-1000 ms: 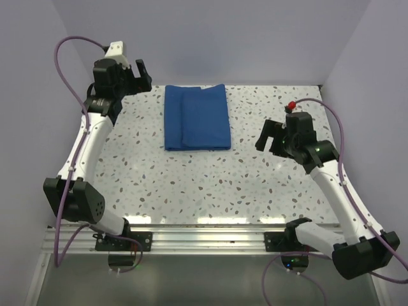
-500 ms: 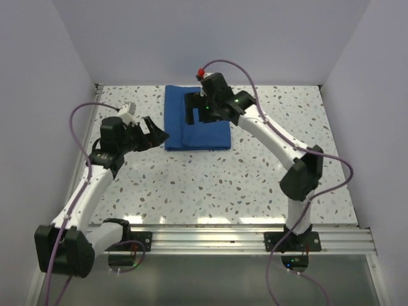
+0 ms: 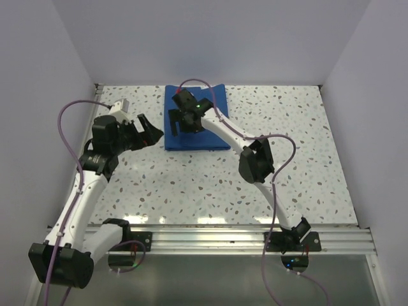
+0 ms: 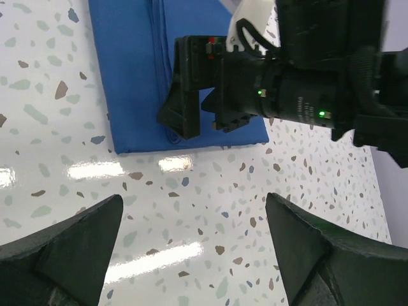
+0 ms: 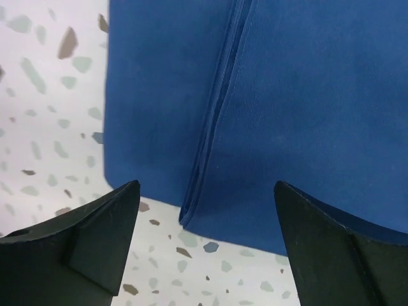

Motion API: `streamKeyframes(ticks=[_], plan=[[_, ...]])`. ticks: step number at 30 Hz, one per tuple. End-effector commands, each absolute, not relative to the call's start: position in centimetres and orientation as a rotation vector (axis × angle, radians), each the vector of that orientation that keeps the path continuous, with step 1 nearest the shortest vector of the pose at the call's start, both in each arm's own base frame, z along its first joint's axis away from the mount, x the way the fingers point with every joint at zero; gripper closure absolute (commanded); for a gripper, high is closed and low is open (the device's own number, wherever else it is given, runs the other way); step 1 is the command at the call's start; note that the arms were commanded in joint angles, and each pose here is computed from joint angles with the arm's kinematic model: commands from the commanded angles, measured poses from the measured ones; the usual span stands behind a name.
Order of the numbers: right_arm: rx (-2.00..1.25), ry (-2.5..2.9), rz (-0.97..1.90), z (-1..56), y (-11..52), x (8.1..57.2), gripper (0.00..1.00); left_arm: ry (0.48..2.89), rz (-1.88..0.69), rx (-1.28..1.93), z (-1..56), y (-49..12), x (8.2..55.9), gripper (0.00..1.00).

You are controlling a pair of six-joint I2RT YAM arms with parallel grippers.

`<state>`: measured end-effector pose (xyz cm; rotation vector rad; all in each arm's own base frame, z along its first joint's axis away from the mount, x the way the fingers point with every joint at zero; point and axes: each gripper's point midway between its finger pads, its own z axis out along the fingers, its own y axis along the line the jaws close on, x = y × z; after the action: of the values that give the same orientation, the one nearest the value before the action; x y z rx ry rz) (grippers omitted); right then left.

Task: Open and lay out the surgical kit
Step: Open the surgical kit at the center of the board.

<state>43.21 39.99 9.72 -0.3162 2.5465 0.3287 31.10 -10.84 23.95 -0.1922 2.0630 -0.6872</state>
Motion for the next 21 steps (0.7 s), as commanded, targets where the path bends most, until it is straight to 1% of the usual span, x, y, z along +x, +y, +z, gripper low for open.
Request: streamKeyframes(ticks=[1,2,3,5,6,7,8,9,10,11,12,14,15,19,20,21], plan=[[-0.311,2.554,0.290,8.6,40.9,42.7,0.11,2.081,-0.632,-0.182,23.8,-10.0,29.9,0.03],[-0.321,2.570,0.270,7.3,41.0,42.6,0.12,2.085,-0.627,-0.186,23.6,-9.9,29.7,0.03],[-0.335,2.569,0.270,7.1,41.5,42.3,0.18,2.086,-0.621,-0.188,23.5,-9.8,29.5,0.03],[-0.342,2.566,0.265,6.6,41.8,42.3,0.22,2.092,-0.616,-0.182,23.3,-9.7,29.3,0.03],[-0.346,2.560,0.270,6.5,42.1,42.2,0.27,2.098,-0.613,-0.177,23.1,-9.8,29.3,0.03],[-0.351,2.564,0.264,6.2,42.1,42.1,0.28,2.103,-0.609,-0.180,23.0,-9.7,29.3,0.03],[-0.351,2.564,0.262,6.0,42.1,42.1,0.31,2.106,-0.607,-0.177,22.9,-9.7,29.4,0.03],[-0.357,2.578,0.252,5.4,42.1,41.9,0.47,2.115,-0.604,-0.176,22.7,-9.7,29.5,0.03],[-0.356,2.578,0.245,5.3,42.0,42.0,0.55,2.115,-0.603,-0.175,22.7,-9.7,29.6,0.03],[-0.357,2.580,0.238,5.3,41.9,41.9,0.65,2.117,-0.602,-0.174,22.7,-9.7,29.7,0.03],[-0.358,2.585,0.228,5.3,41.7,41.8,0.85,2.122,-0.603,-0.172,22.6,-9.7,29.9,0.03],[-0.368,2.577,0.218,5.9,41.5,41.8,0.97,2.121,-0.612,-0.169,22.7,-9.9,30.0,0.03],[-0.368,2.570,0.213,6.3,41.3,41.9,1.00,2.124,-0.615,-0.168,22.6,-10.0,30.2,0.04],[-0.313,2.503,0.223,10.7,39.7,43.1,1.00,2.121,-0.589,-0.167,23.0,-9.7,30.8,0.04],[-0.275,2.457,0.253,13.8,39.1,43.5,1.00,2.118,-0.575,-0.164,23.1,-9.5,31.0,0.04],[-0.211,2.419,0.233,15.7,37.5,44.6,1.00,2.116,-0.557,-0.162,23.4,-9.3,31.4,0.04]])
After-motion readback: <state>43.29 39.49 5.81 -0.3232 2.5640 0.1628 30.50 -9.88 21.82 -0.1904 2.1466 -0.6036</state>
